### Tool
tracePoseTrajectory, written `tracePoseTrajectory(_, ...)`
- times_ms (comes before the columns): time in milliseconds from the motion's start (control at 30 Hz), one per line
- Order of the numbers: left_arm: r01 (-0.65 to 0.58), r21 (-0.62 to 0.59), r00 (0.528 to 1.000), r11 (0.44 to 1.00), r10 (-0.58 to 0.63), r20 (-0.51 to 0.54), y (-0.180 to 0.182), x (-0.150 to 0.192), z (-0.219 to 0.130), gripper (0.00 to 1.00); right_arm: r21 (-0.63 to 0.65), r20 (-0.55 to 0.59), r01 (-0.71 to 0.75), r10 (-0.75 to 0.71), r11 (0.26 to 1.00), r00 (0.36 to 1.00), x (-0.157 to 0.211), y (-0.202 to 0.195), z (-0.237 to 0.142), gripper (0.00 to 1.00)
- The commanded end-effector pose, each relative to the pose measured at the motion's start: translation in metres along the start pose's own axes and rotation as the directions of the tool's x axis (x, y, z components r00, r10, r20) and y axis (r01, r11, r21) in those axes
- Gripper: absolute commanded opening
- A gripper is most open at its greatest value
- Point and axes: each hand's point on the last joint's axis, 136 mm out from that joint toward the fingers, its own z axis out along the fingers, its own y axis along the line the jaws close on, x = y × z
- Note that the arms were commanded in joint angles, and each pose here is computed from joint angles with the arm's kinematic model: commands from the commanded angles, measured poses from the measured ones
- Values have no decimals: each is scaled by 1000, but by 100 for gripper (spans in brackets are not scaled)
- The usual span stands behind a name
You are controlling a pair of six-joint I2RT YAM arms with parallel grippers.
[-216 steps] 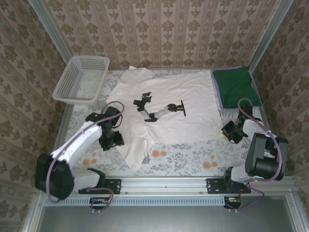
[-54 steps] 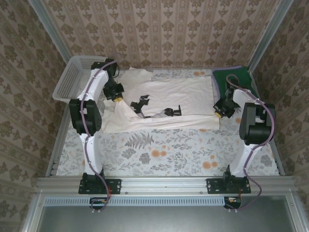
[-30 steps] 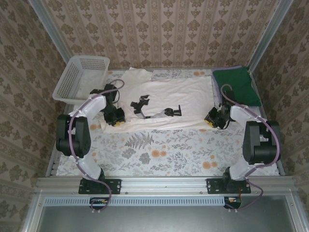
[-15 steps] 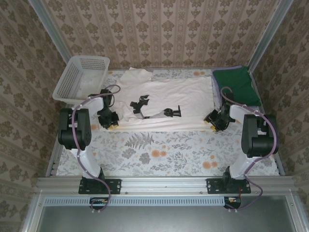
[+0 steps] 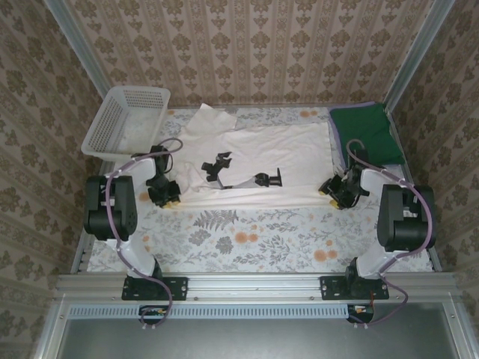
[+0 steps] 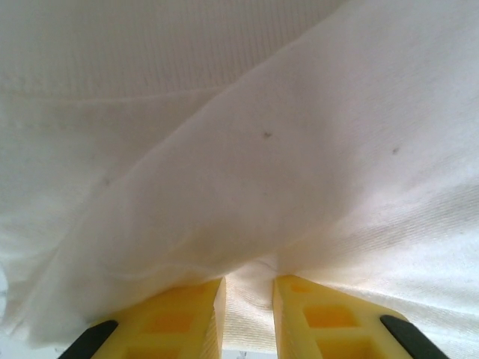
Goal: Fold and stack the t-shirts
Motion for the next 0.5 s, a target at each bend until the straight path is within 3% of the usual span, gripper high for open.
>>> tracePoseTrajectory(0, 72, -55, 993, 996, -76, -86, 19, 35, 7, 23, 232, -111, -45, 73, 972, 991, 46, -67, 5, 54)
tracePoseTrajectory(467, 177, -77, 982, 981, -182, -57, 41, 81, -16, 27, 179, -80, -66, 82, 982, 993, 72, -71, -15, 58)
